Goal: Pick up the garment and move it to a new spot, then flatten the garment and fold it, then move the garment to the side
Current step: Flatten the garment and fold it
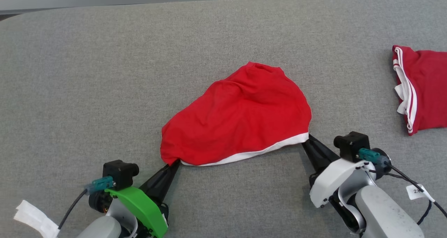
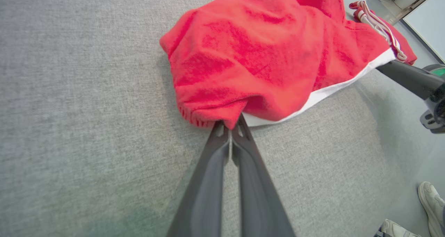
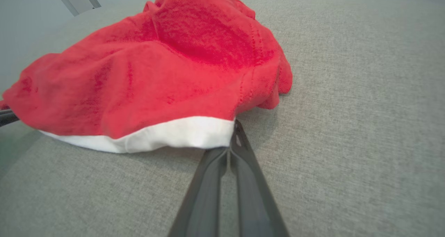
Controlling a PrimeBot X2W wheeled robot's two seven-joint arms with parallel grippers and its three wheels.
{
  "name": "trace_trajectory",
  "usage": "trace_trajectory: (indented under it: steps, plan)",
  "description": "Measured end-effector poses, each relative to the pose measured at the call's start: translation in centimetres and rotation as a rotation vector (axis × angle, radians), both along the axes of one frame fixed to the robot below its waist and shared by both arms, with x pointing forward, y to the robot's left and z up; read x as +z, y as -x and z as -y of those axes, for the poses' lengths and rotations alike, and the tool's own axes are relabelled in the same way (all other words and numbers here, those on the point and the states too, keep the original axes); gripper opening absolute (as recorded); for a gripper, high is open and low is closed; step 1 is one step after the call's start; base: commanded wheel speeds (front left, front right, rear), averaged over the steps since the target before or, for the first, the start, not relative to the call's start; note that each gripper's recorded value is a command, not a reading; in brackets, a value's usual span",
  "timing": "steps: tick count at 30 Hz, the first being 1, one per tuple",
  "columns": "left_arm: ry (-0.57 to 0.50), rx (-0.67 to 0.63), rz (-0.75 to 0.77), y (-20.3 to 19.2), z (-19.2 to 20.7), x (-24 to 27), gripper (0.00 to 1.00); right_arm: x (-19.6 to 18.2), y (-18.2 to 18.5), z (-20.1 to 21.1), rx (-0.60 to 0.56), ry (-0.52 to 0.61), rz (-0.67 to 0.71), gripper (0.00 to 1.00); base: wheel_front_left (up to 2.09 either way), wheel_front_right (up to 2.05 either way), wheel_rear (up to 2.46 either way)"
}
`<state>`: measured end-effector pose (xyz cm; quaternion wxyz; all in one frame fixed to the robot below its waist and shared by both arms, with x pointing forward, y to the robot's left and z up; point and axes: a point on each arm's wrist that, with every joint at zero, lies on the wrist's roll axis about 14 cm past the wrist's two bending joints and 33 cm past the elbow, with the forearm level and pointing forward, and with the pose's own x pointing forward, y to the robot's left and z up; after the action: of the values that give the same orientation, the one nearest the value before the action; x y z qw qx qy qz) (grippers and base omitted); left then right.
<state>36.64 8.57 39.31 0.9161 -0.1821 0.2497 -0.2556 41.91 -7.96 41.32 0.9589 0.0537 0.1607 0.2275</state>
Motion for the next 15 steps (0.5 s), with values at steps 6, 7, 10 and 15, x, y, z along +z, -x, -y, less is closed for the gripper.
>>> trace_trajectory:
  steps: [6,7,10,15]
  plan:
    - [0.048,-0.022,0.026,1.1,0.1,2.4,0.0,1.8,0.3,2.2,-0.054,-0.04,0.036,0.0,0.0,0.0,0.0]
    - [0.054,-0.03,0.029,1.3,0.2,2.8,0.0,2.1,0.5,2.5,-0.059,-0.046,0.041,0.0,0.0,0.0,0.0]
    - [0.076,-0.049,0.051,1.7,0.5,4.4,0.0,3.1,0.9,3.1,-0.066,-0.063,0.052,0.0,0.0,0.0,0.0]
    - [0.127,-0.074,0.113,2.1,1.3,7.8,0.0,5.7,1.2,4.1,-0.086,-0.102,0.096,0.0,0.0,0.0,0.0]
